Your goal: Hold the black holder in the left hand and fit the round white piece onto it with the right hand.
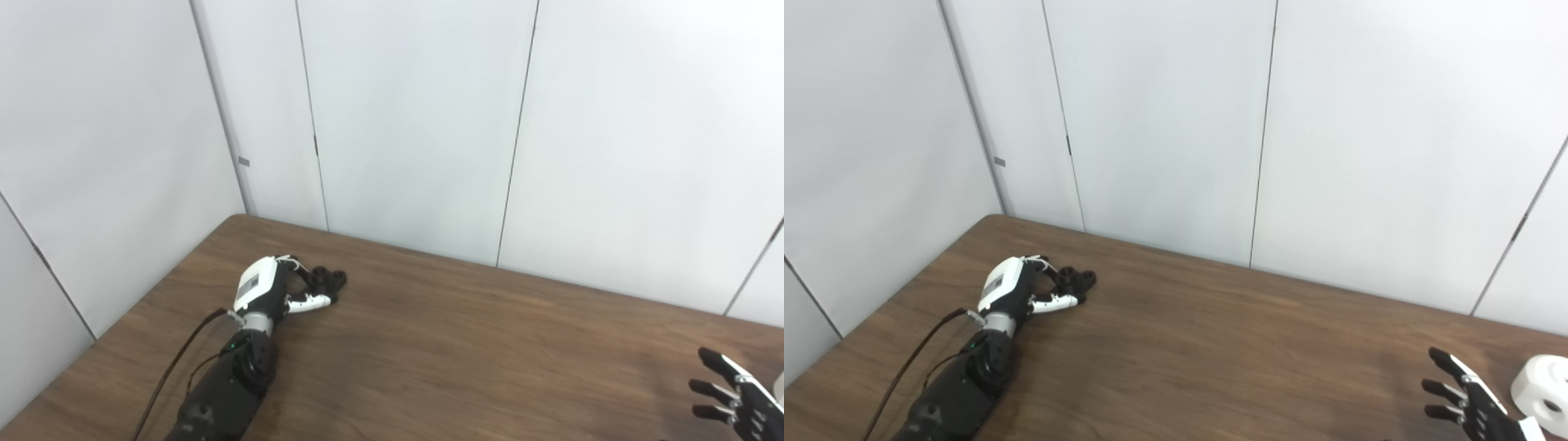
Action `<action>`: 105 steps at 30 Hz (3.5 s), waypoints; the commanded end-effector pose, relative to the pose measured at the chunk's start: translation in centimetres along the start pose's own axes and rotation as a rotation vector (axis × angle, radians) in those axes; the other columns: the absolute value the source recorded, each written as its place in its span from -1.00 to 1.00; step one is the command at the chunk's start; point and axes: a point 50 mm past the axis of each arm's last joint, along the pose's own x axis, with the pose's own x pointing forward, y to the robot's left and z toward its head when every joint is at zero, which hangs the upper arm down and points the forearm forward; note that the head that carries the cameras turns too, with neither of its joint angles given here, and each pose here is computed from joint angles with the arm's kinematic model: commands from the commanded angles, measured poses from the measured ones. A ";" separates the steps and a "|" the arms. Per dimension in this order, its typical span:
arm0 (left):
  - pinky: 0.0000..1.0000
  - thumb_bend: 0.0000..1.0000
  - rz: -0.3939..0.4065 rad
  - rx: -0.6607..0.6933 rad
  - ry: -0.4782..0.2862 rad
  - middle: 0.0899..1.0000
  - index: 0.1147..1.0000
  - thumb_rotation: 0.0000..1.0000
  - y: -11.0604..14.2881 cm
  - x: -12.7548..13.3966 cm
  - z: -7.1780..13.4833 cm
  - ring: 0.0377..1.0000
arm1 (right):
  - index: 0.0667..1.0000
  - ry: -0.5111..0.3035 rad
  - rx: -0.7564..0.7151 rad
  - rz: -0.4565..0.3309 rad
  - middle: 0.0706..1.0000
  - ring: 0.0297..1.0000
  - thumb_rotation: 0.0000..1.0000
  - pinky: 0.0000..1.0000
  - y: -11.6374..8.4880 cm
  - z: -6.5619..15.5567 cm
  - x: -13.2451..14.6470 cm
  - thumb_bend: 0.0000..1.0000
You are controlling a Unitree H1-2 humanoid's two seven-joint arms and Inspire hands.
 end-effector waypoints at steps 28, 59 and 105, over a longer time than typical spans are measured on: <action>0.71 0.05 -0.521 -0.054 -0.653 0.76 -0.17 -0.89 -10.8 -9.9 12.4 0.92 | 0.71 -0.114 -0.027 -0.028 0.76 0.56 -0.95 0.34 0.4 0.3 1.7 0.36; 0.85 0.05 -0.681 0.412 -0.636 0.69 -0.17 -0.88 -15.3 -11.1 10.8 0.86 | 0.68 -0.167 -0.066 -0.046 0.76 0.54 -0.73 0.23 -0.8 2.2 2.2 0.38; 0.86 0.05 -0.645 0.358 -0.650 0.71 -0.16 -0.88 -14.5 -9.9 4.5 0.86 | 0.88 0.212 -0.657 -0.267 1.00 0.89 -0.23 0.41 -18.7 2.3 6.7 0.87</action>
